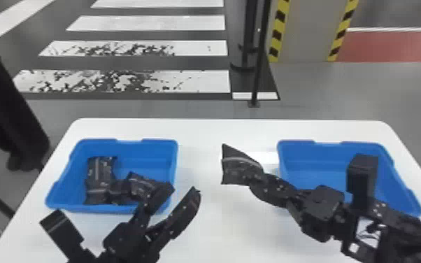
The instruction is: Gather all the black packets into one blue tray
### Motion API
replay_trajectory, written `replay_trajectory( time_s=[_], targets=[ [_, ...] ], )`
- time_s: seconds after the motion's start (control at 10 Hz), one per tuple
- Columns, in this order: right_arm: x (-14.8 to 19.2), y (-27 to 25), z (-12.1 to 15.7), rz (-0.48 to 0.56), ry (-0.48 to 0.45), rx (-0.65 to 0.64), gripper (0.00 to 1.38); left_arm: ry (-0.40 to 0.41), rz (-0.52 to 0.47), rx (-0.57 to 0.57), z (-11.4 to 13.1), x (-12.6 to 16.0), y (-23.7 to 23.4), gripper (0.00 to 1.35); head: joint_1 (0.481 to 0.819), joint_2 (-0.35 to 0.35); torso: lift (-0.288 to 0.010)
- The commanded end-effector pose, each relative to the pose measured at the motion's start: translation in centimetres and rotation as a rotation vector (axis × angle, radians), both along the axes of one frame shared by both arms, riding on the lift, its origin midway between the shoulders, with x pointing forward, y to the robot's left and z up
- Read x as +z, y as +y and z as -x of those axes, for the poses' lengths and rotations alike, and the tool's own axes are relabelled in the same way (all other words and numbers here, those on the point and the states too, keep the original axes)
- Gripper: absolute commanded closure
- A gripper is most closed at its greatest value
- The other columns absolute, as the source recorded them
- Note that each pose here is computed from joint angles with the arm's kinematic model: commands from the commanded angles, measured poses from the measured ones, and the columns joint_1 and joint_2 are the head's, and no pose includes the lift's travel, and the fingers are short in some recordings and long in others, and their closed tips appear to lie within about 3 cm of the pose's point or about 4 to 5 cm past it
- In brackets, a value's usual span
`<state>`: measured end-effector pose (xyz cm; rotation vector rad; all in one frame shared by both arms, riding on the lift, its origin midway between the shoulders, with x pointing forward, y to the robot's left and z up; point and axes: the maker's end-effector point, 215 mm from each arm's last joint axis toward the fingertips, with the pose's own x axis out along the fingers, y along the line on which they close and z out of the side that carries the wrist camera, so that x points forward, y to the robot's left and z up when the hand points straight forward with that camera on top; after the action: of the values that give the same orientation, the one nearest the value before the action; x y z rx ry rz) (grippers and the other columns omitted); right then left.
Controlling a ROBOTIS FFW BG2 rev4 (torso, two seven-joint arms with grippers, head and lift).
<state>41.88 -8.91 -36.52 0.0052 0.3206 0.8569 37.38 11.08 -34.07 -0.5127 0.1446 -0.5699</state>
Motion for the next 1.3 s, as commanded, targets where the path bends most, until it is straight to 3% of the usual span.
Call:
replay_trajectory(
  time_s=[0.0,0.8,1.0,1.2],
  targets=[
    [0.0,1.7,0.1,-0.01,0.002,0.041,1.27,0.015,0.021,-0.041,0.3,-0.1,-1.7,0.43,0.695,0.031,-0.11],
    [1.4,6.2,3.0,-0.014,-0.003,0.167,1.27,-0.047,0.074,-0.045,-2.4,1.2,-3.7,0.46,0.695,0.06,-0.11],
    [1.2,7.0,3.5,-0.012,0.008,0.192,1.27,-0.05,0.072,-0.048,-2.8,1.1,-3.9,0.77,0.695,0.071,-0.11],
    [1.0,7.0,3.6,-0.01,0.016,0.194,1.27,-0.066,0.051,-0.039,-2.9,1.2,-3.6,1.22,0.695,0.077,-0.11]
  ],
)
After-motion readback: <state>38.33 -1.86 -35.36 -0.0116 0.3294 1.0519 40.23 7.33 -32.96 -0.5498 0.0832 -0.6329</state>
